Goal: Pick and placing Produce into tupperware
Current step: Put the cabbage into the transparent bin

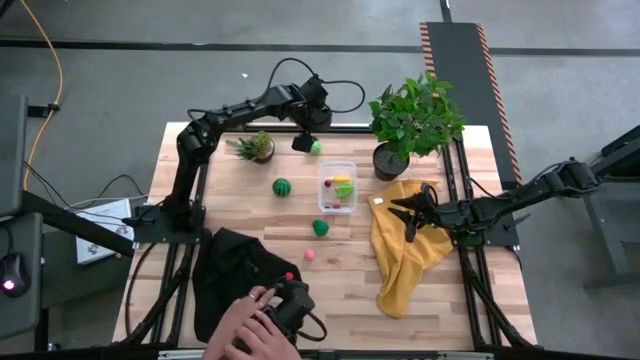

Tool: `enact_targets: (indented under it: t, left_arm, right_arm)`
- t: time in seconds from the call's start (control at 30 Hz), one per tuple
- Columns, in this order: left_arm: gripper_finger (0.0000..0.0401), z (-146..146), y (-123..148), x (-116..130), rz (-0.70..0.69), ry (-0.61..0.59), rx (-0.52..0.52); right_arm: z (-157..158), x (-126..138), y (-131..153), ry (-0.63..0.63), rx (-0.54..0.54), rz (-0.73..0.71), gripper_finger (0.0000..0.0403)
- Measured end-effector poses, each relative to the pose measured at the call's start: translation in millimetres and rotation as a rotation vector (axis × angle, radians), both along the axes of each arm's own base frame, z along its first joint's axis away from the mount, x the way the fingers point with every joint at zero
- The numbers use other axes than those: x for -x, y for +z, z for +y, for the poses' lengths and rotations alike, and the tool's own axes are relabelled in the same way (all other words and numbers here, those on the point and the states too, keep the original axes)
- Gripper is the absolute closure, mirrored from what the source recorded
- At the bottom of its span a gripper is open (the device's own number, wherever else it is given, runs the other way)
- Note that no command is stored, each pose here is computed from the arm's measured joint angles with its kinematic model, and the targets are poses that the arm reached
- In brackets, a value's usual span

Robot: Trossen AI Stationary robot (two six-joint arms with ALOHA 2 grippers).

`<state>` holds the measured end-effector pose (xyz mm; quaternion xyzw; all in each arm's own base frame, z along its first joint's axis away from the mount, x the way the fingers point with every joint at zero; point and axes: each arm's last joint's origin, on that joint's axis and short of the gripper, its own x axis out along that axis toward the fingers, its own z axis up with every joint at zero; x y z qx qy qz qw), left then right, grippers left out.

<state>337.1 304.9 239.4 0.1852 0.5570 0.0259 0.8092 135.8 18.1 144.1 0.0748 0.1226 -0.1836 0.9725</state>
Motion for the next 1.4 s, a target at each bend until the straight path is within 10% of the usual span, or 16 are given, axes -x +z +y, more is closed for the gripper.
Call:
enact_targets:
  t: [1.4]
  left_arm:
    - [0.0098,7,-40,-2,0.134,-0.090,0.031]
  right_arm:
    - [0,1,-2,0.000,0.006,0.024,0.0289]
